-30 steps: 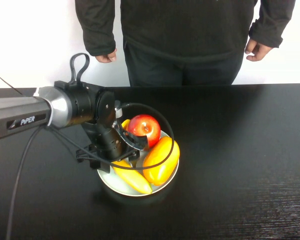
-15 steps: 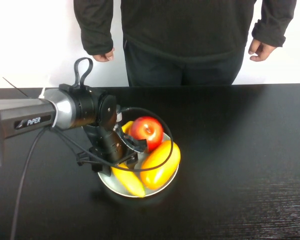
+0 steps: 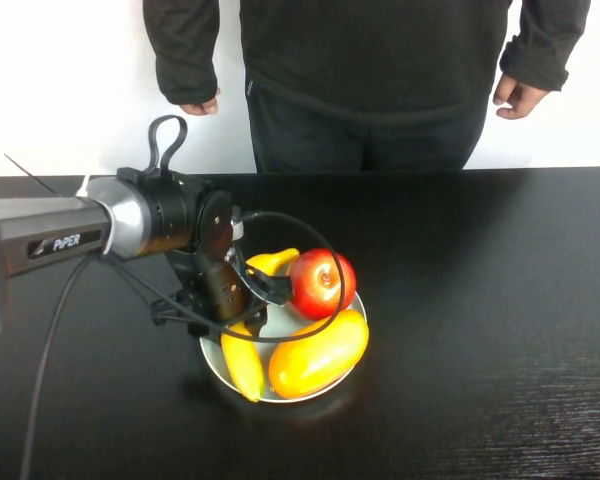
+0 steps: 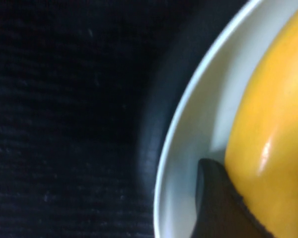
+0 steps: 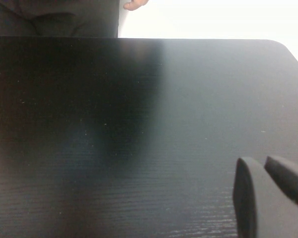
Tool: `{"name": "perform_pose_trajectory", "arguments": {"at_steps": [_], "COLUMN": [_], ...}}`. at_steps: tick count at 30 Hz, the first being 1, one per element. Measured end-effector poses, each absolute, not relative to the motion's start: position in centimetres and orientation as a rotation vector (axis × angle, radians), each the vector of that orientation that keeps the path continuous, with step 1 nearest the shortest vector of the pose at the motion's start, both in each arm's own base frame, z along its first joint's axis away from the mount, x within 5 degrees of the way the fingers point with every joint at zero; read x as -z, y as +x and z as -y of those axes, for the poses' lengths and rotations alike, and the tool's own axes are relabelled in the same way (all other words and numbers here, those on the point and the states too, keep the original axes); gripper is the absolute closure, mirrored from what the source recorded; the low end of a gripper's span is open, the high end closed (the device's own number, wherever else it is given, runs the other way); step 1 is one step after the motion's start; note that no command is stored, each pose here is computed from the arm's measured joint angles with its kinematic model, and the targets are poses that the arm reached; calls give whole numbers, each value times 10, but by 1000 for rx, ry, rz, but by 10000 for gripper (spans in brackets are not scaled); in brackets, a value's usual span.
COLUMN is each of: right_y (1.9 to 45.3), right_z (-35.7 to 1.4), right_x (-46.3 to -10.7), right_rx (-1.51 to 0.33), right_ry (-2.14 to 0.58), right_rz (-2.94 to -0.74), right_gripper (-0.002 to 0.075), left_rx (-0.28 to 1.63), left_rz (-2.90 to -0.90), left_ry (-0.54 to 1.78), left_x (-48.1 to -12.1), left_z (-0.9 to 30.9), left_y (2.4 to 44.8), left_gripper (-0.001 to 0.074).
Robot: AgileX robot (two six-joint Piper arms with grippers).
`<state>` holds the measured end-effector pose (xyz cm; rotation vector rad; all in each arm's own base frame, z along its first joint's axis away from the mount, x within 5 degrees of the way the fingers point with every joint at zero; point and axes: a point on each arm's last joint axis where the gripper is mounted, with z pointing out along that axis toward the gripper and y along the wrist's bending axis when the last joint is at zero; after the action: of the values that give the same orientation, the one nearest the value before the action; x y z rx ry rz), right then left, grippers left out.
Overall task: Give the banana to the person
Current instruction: Pick up the banana, then hand the grabbed banana to the person
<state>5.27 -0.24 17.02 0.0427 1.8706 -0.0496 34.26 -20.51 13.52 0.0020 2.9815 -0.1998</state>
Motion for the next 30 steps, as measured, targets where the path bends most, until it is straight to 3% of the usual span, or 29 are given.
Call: {"name": "perform_pose_trajectory", "arguments": {"at_steps": [5,11,21,30], "right_y": [53,53,53,53], "right_z": [2,2,2,2], "right_x": [-170,-170,-170,-170], "right_rx": [50,50,50,50], "right_ry": [43,43,43,43], "right_rz": [-1871,-1871,-1871,-1871], "right_gripper": [735,735,735,735], "left_rx": [212,231,61,82], "left_rz": [-2949,-2922,-2886,-2727], "left_ry": [10,43,267,474], "left_x": [-151,-197,-297,-352], "left_z": [203,196,164,140], "left_y": [341,328,269,231], "left_gripper": [459,459,459,459]}}
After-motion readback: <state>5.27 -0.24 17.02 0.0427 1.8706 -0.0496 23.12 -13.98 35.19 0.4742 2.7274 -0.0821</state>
